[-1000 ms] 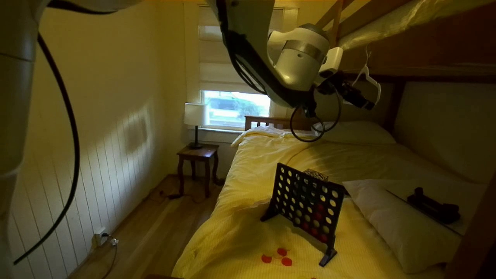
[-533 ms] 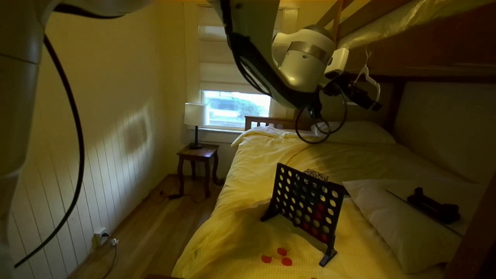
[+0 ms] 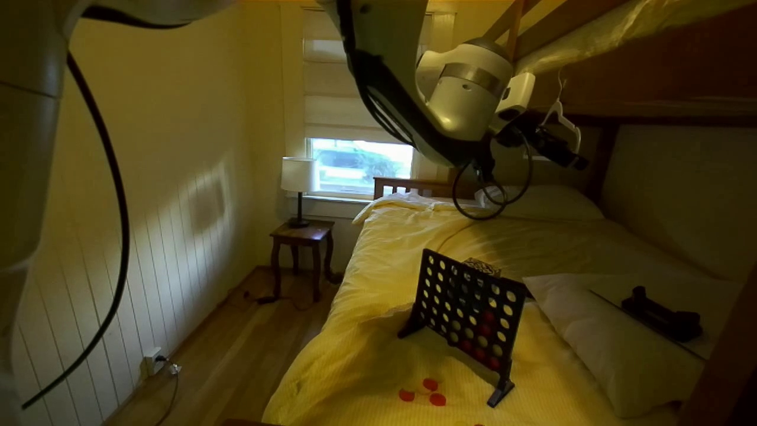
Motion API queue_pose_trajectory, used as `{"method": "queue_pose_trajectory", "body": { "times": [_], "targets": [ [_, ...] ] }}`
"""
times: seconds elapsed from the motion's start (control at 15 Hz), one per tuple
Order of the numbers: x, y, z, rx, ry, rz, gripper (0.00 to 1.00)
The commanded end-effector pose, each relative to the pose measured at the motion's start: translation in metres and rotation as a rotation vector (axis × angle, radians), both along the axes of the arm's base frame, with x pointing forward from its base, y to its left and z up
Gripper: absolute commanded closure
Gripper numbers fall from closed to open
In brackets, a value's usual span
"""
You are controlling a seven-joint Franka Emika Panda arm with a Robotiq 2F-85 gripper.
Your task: Pick up the hang wire and put it on the black object
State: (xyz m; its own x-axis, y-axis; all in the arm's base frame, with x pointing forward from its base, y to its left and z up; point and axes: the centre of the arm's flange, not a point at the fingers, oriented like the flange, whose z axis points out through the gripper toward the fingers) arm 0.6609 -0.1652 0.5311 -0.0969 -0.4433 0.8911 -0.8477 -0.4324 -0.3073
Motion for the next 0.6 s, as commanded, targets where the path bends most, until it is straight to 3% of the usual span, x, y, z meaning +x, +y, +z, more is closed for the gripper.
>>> {"method": "queue_pose_trajectory", "body": {
  "times": [0.0, 0.53],
  "targets": [
    [0.0065, -0.0007, 0.0037, -0.019, -0.010, -0.022, 0.37],
    [0.0061, -0.0042, 0.0068, -0.024, -0.014, -0.031, 0.93]
  ]
}}
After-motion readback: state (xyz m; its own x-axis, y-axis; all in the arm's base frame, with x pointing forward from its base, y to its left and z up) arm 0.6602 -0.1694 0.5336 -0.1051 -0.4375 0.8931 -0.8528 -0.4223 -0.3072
